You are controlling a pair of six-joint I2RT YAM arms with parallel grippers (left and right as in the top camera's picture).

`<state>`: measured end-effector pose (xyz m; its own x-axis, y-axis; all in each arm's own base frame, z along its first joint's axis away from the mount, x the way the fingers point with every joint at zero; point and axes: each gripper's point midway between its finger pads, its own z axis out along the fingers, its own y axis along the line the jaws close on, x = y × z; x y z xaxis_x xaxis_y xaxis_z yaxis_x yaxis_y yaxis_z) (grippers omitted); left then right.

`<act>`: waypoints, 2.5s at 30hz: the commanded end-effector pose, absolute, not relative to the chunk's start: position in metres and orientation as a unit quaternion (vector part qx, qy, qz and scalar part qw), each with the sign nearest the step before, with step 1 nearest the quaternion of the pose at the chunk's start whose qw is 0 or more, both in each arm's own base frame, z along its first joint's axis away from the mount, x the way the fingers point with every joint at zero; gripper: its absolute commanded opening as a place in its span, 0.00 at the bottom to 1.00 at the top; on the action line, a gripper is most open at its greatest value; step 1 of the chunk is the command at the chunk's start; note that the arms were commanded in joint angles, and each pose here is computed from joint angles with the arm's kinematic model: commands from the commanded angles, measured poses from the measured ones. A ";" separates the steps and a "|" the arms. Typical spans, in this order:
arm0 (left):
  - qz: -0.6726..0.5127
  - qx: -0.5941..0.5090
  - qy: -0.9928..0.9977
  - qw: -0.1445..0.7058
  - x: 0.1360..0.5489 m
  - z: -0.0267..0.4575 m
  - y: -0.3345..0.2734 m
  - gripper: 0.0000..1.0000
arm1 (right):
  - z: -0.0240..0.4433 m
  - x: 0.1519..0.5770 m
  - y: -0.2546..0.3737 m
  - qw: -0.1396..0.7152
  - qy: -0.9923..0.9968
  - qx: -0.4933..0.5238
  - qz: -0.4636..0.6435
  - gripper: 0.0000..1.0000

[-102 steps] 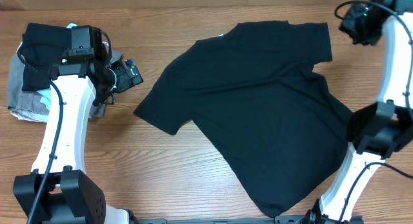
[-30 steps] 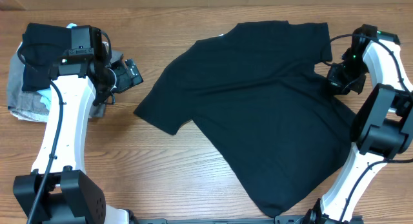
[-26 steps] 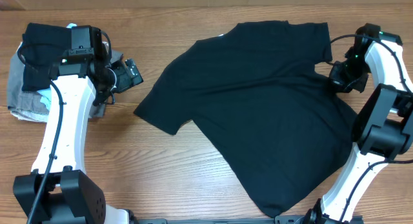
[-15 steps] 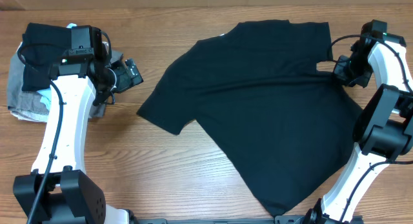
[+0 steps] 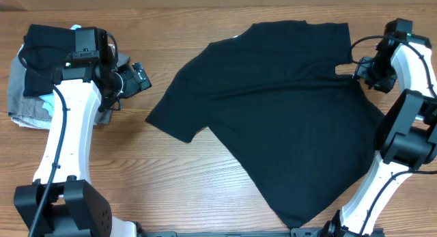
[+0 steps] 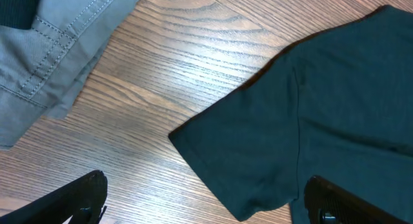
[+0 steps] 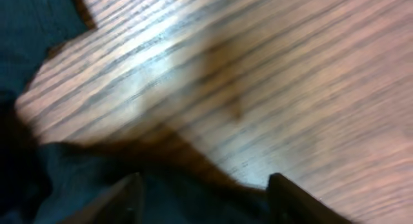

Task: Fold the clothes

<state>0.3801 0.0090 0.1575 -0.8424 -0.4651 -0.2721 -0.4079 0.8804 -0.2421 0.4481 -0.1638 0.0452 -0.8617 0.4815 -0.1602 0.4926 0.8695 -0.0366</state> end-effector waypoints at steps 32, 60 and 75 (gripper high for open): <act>-0.229 -0.044 0.936 0.264 0.425 0.202 -0.093 0.04 | 0.184 0.479 -0.196 0.208 0.917 0.339 -0.041 1.00; -0.022 0.007 0.965 0.263 0.509 0.060 -0.145 0.04 | 0.184 0.479 -0.196 0.208 0.917 0.339 -0.041 1.00; 0.021 0.015 0.991 0.129 0.462 -0.009 -0.129 0.04 | 0.184 0.479 -0.196 0.208 0.917 0.339 -0.041 1.00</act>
<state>0.4744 -0.1363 0.0045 -0.9483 0.0181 -0.3170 0.0149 0.9998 0.0123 0.4778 -0.1947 0.1669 -0.7022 0.6085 -0.3696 0.6358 0.7696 0.0592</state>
